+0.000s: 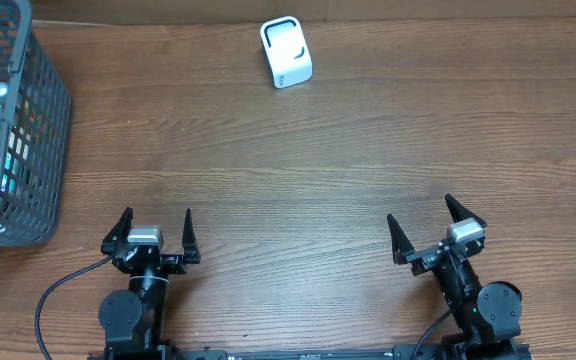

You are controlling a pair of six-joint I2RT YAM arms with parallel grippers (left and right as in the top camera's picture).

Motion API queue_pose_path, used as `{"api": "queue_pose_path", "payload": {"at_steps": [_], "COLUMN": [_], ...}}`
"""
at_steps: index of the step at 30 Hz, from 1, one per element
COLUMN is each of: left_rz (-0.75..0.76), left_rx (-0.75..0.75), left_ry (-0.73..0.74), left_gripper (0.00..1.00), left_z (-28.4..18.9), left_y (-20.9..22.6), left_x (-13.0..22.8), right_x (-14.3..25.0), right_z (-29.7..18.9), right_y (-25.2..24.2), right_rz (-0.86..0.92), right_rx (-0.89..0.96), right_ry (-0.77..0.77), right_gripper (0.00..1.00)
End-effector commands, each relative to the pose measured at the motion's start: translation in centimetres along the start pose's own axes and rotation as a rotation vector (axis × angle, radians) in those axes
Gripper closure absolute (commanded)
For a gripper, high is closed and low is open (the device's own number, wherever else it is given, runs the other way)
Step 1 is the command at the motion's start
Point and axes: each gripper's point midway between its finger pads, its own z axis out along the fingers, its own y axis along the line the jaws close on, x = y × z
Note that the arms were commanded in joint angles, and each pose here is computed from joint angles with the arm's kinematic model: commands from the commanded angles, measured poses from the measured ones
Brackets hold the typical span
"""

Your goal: Scan the item barcode

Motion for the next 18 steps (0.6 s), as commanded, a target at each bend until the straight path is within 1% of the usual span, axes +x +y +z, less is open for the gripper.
{"api": "queue_pose_path", "payload": {"at_steps": [1,18], "left_rz": [0.02,0.019], "left_rx": [0.0,0.0], "left_ry": [-0.003,-0.003], "left_gripper": [0.0,0.0], "left_z": [-0.03,-0.03], "left_y": [-0.05,-0.05], "left_x": [0.03,0.03], "right_x": [0.21,0.21], "right_z": [0.01,0.01], "right_y": [-0.24,-0.24], "right_rz": [-0.003,-0.003], "right_rx": [0.013,0.013], "right_ry": [-0.001,-0.001], "right_gripper": [0.0,0.0]}}
